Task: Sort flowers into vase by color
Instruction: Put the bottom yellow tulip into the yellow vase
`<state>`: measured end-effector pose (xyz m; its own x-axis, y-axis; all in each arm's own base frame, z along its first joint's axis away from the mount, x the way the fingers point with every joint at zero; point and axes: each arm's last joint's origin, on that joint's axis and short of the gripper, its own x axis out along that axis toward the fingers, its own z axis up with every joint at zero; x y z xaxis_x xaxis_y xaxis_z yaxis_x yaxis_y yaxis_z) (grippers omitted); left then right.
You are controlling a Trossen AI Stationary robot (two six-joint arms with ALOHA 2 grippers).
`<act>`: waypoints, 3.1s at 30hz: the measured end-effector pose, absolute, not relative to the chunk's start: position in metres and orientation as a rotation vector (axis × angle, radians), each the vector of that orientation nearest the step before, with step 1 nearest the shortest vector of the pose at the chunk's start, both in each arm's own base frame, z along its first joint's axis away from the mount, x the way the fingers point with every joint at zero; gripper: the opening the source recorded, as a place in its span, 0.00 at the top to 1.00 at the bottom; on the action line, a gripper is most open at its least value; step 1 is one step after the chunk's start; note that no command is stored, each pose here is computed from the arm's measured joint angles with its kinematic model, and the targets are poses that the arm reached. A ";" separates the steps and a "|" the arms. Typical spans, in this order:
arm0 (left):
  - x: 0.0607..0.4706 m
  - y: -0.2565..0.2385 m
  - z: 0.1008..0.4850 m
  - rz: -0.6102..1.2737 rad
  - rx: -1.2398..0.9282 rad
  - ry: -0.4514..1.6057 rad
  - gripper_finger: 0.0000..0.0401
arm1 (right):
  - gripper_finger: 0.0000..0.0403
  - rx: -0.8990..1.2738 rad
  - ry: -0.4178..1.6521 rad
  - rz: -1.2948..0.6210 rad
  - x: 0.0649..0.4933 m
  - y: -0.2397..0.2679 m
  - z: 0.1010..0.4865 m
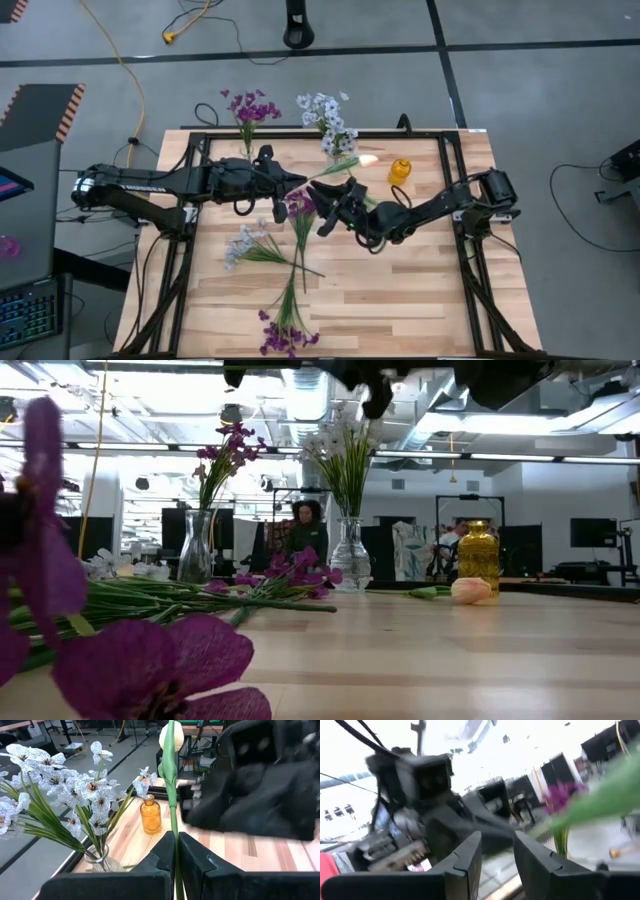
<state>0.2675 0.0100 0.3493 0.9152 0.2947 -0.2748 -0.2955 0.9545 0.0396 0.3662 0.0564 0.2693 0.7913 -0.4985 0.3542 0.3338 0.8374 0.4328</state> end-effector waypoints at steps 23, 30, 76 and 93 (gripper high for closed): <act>0.267 0.010 0.348 0.304 -0.005 0.292 0.99 | 0.66 0.366 -0.426 -0.557 0.366 0.061 0.264; 0.267 0.010 0.348 0.297 -0.006 0.292 0.99 | 0.66 0.405 -0.446 -0.583 0.368 0.044 0.264; 0.267 0.008 0.349 0.224 0.095 0.302 0.98 | 0.91 0.333 -0.457 -0.508 0.368 0.039 0.270; 0.227 0.009 0.374 0.232 0.216 0.427 0.74 | 0.92 0.156 -0.042 -0.678 0.266 0.027 0.353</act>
<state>0.2275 0.0089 0.3739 0.8846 0.2664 -0.3828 -0.1762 0.9508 0.2547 0.2664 0.0271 0.3529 0.7783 -0.6278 -0.0116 0.6215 0.7675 0.1572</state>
